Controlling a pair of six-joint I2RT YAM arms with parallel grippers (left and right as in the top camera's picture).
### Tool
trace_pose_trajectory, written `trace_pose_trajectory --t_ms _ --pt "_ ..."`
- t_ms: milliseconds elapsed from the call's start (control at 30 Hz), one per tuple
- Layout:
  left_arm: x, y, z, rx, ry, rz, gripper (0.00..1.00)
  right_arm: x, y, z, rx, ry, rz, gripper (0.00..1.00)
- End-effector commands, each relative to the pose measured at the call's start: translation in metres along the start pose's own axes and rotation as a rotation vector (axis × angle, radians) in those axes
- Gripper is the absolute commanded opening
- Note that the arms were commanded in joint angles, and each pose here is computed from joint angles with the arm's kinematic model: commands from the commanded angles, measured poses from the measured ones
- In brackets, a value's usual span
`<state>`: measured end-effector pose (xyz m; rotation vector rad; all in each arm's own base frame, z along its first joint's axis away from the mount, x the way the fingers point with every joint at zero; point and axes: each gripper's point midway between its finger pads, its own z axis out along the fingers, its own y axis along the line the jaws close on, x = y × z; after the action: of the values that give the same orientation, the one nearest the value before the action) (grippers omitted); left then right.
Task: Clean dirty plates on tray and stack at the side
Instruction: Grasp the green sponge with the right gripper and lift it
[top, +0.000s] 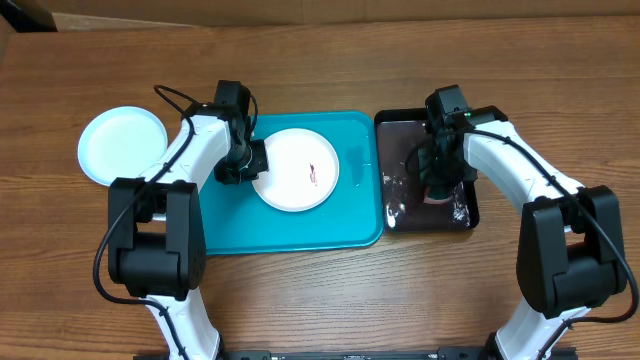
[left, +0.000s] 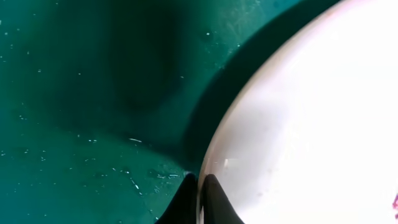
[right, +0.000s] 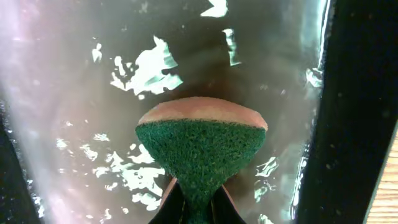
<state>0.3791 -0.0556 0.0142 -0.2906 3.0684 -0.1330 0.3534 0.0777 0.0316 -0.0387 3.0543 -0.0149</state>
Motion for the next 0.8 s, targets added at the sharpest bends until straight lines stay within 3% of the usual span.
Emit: trace_pose_trajectory --t_ms 0,367,767 --pt "-0.003 -0.008 -0.01 0.062 -0.007 -0.015 0.04 -0.017 0.004 -0.022 -0.019 -0.066 -0.001 0.04" --pt "0.007 -0.024 -0.011 0.153 0.042 -0.015 0.04 -0.014 0.001 -0.025 -0.003 -0.05 -0.001 0.04" --pt "0.007 -0.024 -0.011 0.148 0.039 -0.022 0.04 -0.01 0.001 -0.029 0.003 -0.028 0.01 0.04"
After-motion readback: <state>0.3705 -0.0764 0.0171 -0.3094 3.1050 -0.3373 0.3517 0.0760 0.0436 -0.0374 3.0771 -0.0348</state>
